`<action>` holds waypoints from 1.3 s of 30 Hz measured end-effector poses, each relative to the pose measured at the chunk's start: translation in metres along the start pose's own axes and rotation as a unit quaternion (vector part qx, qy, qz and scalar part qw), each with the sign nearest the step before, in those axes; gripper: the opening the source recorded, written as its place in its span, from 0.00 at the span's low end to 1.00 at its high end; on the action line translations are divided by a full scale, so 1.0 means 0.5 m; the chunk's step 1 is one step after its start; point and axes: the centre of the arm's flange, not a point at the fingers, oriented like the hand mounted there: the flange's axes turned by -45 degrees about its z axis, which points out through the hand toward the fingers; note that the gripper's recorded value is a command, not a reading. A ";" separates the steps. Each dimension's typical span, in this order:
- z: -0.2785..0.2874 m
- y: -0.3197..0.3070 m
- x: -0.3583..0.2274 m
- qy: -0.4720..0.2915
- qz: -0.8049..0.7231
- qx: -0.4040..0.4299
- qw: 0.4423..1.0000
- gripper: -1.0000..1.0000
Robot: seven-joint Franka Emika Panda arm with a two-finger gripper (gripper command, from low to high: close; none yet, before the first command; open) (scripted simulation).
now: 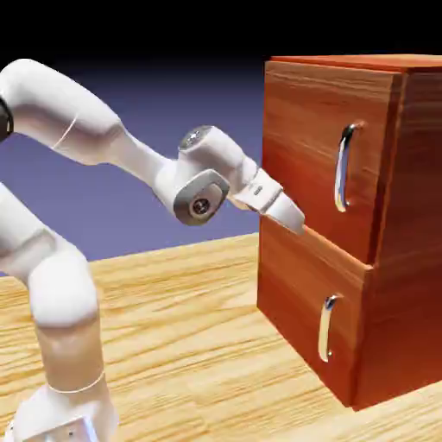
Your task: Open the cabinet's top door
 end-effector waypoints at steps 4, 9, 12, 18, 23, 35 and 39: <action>-0.042 -0.007 0.032 0.030 -0.014 0.001 0.999 1.00; -0.094 -0.010 0.063 0.068 -0.028 0.001 0.997 1.00; -0.124 -0.008 0.077 0.090 -0.035 0.000 0.995 1.00; -0.178 0.005 0.095 0.136 -0.043 -0.002 0.990 1.00; -0.215 0.025 0.102 0.173 -0.045 -0.004 0.984 1.00; -0.260 0.101 0.092 0.256 -0.034 -0.008 0.966 1.00; -0.258 0.132 0.083 0.282 -0.027 -0.008 0.959 1.00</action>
